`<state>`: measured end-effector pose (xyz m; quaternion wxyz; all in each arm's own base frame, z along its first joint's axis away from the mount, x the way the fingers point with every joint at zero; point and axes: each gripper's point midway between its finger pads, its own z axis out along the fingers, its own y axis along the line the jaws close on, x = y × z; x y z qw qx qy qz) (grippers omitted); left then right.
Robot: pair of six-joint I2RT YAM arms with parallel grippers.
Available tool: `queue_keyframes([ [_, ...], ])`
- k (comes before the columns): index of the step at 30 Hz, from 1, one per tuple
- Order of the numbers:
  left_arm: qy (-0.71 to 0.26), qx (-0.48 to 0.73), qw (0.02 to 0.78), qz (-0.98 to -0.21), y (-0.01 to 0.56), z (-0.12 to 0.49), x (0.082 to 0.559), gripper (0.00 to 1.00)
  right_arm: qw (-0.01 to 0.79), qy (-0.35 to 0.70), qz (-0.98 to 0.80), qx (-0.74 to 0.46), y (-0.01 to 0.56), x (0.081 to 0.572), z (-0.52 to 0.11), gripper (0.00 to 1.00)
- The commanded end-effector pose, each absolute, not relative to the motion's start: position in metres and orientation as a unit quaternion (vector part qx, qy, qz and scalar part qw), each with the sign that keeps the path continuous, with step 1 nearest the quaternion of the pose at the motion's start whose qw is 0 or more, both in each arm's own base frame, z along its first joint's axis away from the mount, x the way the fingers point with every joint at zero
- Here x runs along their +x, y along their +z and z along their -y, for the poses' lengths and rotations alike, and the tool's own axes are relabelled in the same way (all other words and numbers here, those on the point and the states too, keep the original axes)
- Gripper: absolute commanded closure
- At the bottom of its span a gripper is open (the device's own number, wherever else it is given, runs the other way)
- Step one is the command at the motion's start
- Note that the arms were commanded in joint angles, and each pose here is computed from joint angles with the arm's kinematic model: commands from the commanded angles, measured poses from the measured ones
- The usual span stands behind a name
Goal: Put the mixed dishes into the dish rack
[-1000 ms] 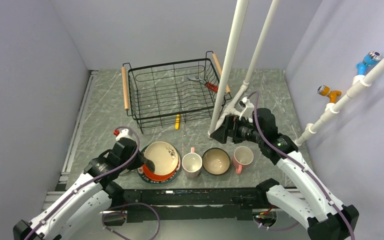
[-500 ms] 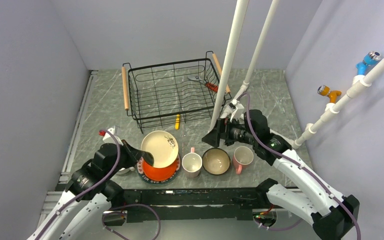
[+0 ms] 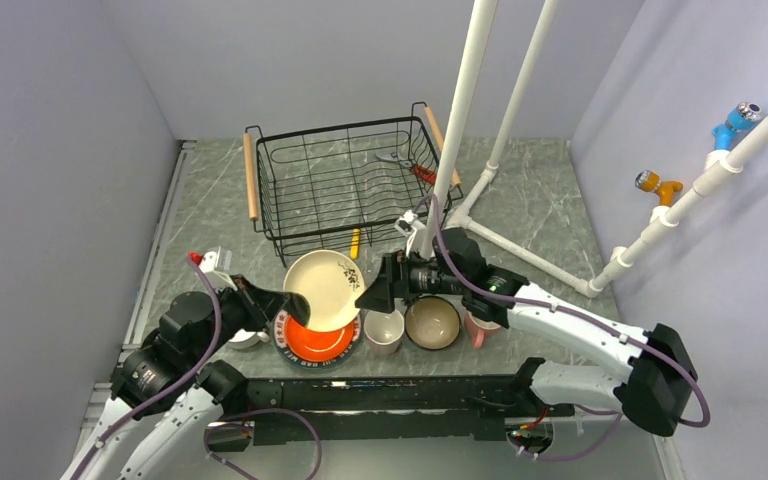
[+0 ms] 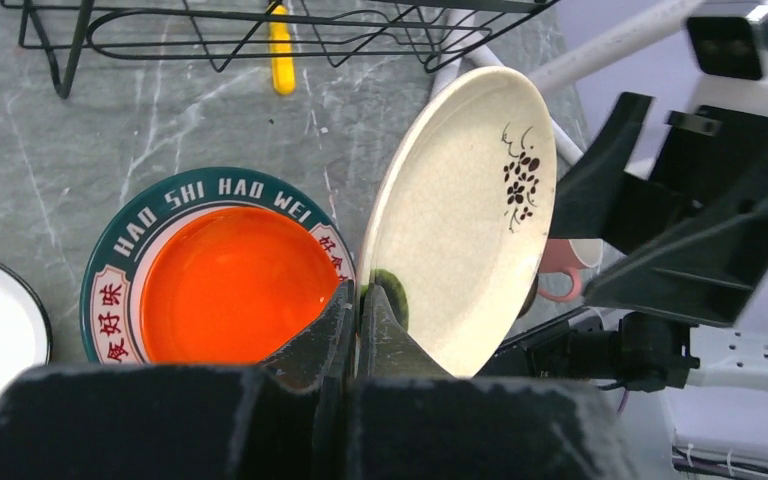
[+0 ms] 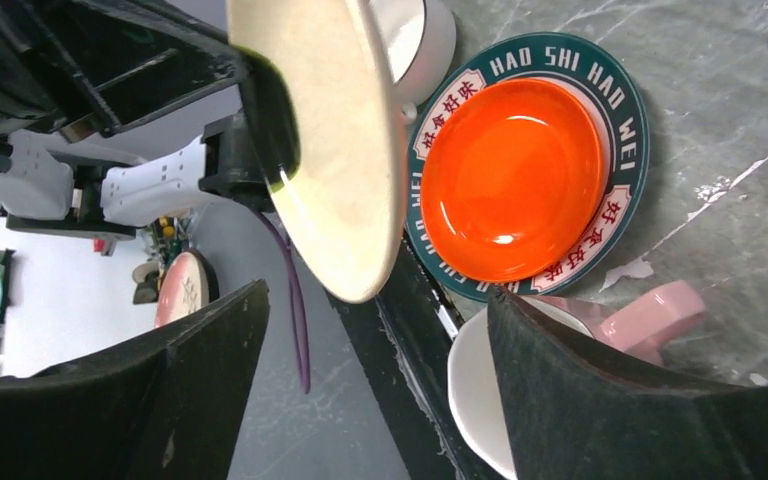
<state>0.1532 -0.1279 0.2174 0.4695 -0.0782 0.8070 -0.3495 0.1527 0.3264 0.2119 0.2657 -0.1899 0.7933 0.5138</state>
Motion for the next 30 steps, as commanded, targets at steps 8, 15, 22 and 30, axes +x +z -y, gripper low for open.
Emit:
queue_keyframes([
  [8, -0.417, -0.008, 0.495, -0.763, 0.261, 0.15, 0.144, 1.0, 0.285, 0.585, -0.734, -0.194, 0.251, 0.151, -0.349, 0.38],
  [15, -0.424, 0.016, 0.487, -0.763, 0.267, 0.16, 0.146, 1.0, 0.298, 0.579, -0.736, -0.183, 0.252, 0.156, -0.347, 0.71],
  [22, -0.409, -0.009, 0.472, -0.781, 0.262, 0.156, 0.148, 0.96, 0.308, 0.563, -0.747, -0.173, 0.248, 0.159, -0.341, 1.0],
  [30, -0.302, -0.082, 0.46, -0.831, 0.246, 0.114, 0.151, 0.02, 0.476, 0.321, -0.807, -0.142, 0.255, 0.205, -0.244, 1.0],
])
